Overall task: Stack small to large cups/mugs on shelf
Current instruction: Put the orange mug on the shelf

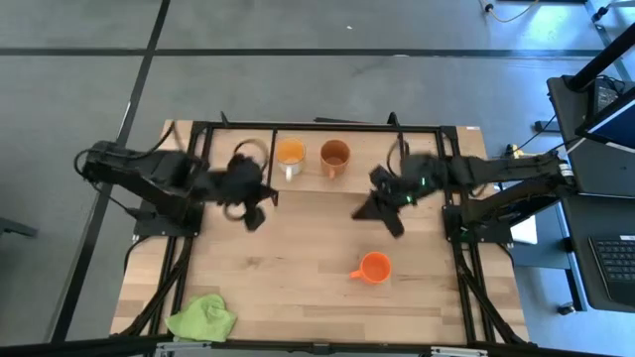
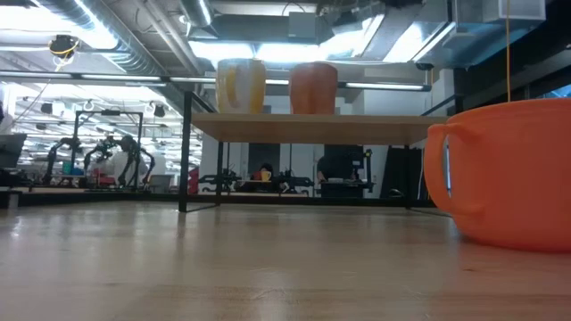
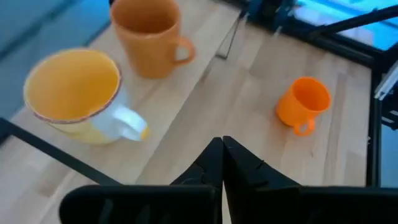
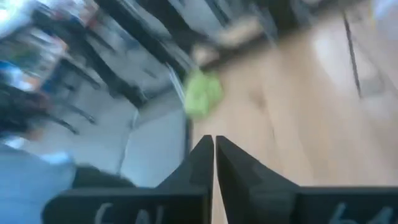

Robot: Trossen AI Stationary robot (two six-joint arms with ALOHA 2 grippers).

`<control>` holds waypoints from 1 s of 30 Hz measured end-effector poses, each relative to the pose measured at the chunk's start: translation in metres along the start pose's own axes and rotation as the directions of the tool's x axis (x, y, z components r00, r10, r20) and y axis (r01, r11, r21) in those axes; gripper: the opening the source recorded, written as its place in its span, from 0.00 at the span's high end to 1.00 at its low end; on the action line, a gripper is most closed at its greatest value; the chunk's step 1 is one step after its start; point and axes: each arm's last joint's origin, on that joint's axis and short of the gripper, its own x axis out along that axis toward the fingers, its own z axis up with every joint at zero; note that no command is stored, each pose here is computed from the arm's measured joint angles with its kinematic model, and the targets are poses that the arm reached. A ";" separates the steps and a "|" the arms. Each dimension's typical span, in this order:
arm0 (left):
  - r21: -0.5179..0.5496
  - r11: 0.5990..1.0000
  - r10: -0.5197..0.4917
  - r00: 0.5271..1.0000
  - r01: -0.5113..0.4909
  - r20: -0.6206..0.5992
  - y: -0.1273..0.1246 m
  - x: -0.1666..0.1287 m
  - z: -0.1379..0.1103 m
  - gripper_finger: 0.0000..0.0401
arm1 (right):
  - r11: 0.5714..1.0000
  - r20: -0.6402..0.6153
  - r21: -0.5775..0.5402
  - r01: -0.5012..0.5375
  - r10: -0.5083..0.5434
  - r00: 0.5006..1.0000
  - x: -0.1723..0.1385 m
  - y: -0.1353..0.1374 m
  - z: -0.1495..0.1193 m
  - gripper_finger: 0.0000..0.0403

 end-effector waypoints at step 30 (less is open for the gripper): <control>0.012 0.966 -0.259 0.964 0.259 0.053 -0.038 0.042 -0.120 1.00 | 0.425 -0.580 0.343 0.837 -0.605 0.545 0.052 0.026 -0.158 0.70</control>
